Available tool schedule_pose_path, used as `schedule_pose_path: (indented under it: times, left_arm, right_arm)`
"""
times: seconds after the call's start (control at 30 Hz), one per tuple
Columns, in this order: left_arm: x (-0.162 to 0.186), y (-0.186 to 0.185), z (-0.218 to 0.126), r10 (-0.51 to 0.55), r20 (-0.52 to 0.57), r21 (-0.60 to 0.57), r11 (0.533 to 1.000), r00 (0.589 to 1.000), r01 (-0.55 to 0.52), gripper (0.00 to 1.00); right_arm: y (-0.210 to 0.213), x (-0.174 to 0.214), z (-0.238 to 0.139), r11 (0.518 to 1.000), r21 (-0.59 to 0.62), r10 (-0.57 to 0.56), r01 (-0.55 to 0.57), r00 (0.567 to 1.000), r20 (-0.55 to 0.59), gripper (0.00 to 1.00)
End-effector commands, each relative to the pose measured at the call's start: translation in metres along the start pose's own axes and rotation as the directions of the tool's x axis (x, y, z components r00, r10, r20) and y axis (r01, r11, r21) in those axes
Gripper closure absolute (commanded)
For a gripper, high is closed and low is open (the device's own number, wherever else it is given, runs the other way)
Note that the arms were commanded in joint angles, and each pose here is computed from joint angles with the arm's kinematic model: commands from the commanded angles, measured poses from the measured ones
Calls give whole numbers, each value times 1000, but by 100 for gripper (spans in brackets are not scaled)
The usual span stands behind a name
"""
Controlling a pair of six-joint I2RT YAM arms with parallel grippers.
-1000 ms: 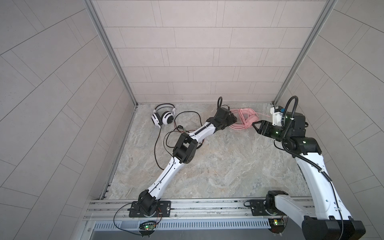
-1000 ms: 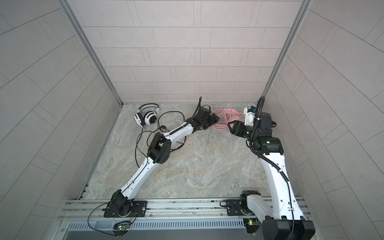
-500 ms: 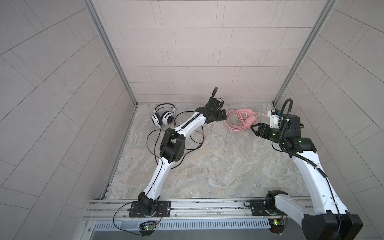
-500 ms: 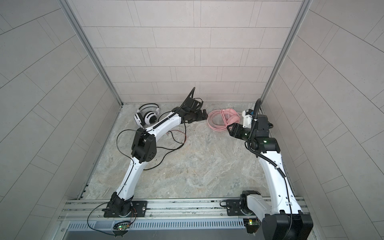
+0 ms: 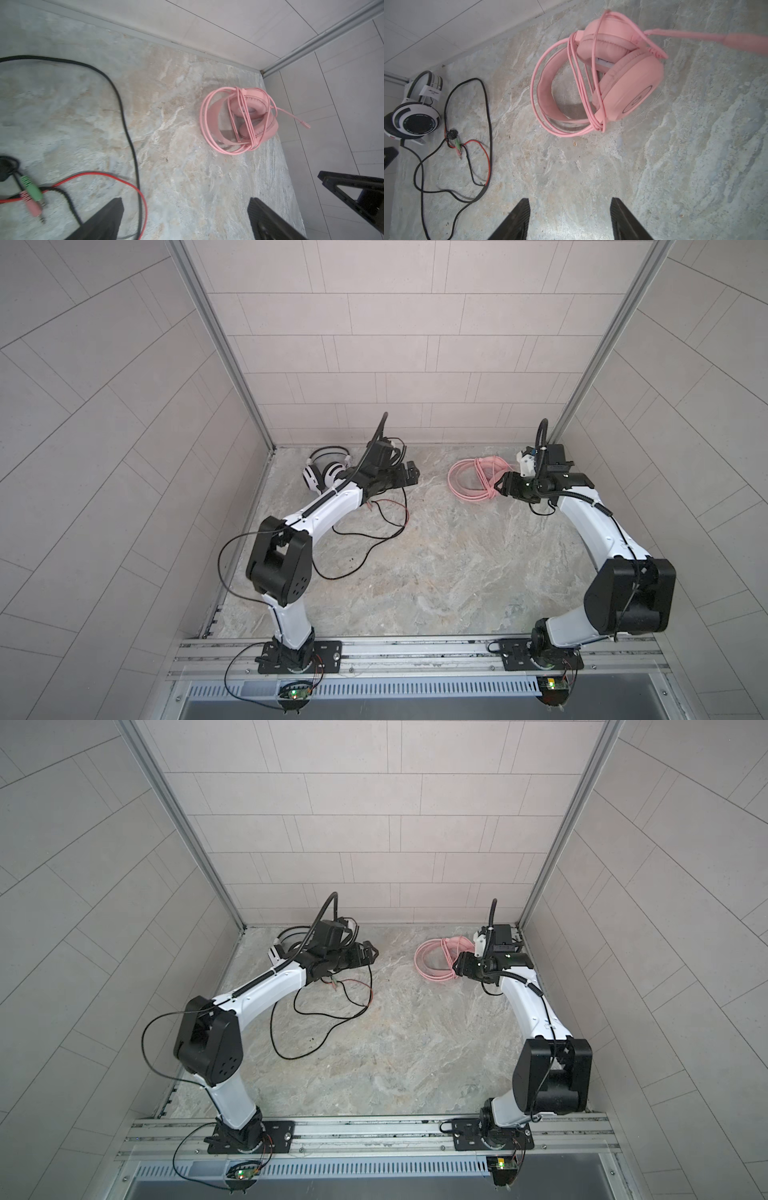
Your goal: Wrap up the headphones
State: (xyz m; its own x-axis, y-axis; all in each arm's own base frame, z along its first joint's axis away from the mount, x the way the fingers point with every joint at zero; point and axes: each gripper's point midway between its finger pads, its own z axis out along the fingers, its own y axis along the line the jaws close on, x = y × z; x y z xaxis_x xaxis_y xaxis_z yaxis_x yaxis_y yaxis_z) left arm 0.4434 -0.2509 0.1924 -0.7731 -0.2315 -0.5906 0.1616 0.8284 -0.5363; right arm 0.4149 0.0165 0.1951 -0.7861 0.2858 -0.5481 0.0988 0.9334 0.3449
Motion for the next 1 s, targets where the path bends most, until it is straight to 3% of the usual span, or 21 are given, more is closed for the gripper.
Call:
schedule_pose_path:
  times: [0.0,0.33,0.57,0.87,0.97]
  left_arm:
    - [-15,-3,-29,-29,75,68,997,997,24,0]
    - [-4,46,-70,-74,21,-68,995,997,76,0]
    - [-10,63,-99,-92,74,-62,993,993,97,0]
    - [-8,73,-109,-102,47,-48,993,994,104,0]
    - [-7,77,-109,-97,42,-42,994,994,99,0]
  right_arm:
    - [-7,-25,10,997,65,-39,39,999,0,42]
    - [-12,-63,73,980,182,-63,75,995,-74,60]
    - [-27,-70,98,956,272,-73,107,989,-130,64]
    - [-27,-71,122,933,308,-137,186,975,-173,67]
    - [-25,-73,130,933,305,-137,189,973,-185,74]
